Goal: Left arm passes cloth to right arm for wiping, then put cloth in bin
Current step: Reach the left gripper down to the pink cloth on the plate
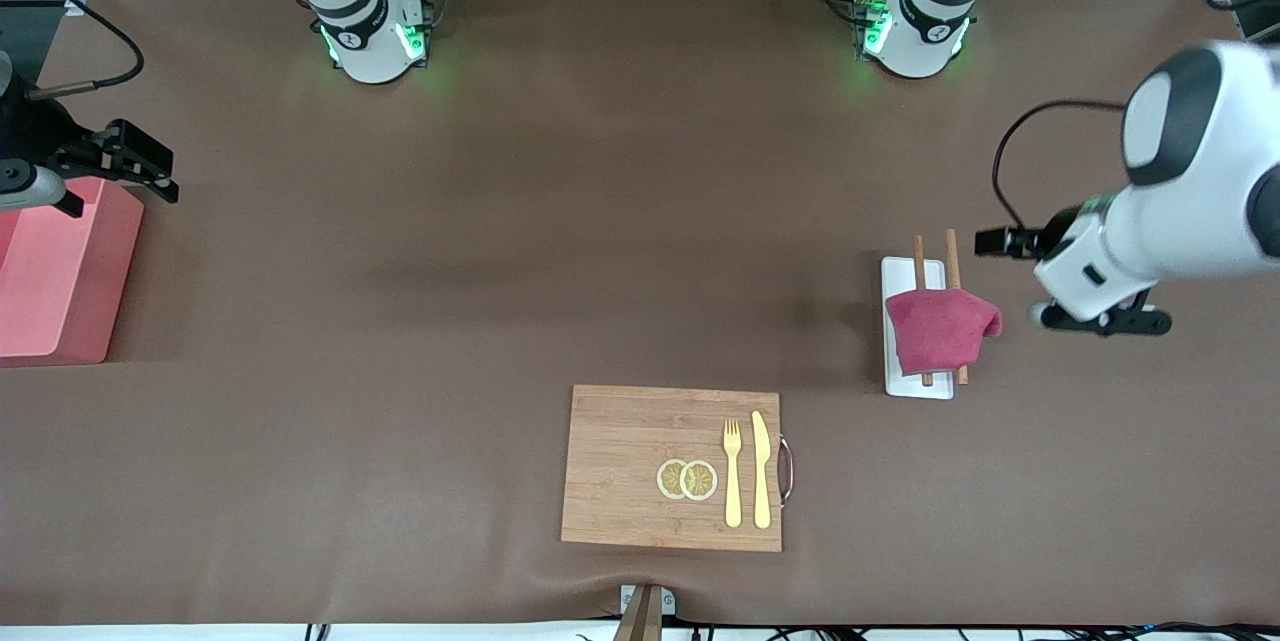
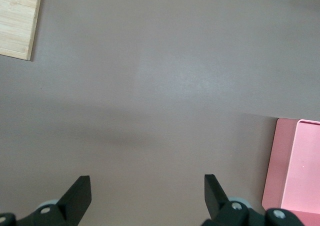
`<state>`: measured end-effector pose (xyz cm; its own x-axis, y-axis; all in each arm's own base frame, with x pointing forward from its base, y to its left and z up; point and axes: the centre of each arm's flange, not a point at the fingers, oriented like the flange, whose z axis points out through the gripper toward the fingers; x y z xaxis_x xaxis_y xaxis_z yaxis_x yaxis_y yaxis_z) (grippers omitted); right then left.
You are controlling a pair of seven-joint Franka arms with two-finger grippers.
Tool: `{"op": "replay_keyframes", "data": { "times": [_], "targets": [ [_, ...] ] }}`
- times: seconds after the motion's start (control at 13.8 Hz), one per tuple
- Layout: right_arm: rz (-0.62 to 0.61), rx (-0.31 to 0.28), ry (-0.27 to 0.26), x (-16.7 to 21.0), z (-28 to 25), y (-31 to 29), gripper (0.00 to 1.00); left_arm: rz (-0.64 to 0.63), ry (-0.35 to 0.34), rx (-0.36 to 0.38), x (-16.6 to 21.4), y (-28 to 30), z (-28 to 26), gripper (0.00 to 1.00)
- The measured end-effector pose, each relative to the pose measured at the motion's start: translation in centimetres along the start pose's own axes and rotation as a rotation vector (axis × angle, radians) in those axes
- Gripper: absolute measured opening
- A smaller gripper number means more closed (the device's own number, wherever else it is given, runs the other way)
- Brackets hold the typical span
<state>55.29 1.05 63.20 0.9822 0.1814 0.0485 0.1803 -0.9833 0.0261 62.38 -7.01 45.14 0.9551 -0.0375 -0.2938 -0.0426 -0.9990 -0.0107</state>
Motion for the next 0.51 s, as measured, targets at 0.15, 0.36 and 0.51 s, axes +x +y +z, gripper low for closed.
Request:
{"op": "replay_keyframes", "data": {
  "times": [0.15, 0.36, 0.51],
  "targets": [
    [0.000, 0.000, -0.001, 0.0, 0.0, 0.0, 1.00, -0.133, 0.008, -0.006, 2.6, -0.4, 3.1, 1.00],
    [0.000, 0.000, -0.001, 0.0, 0.0, 0.0, 1.00, -0.402, 0.013, -0.009, 5.0, 0.5, 6.4, 1.00],
    [0.000, 0.000, -0.002, 0.0, 0.0, 0.0, 1.00, -0.534, 0.014, -0.010, 5.7, 0.9, 7.3, 1.00]
  ]
}}
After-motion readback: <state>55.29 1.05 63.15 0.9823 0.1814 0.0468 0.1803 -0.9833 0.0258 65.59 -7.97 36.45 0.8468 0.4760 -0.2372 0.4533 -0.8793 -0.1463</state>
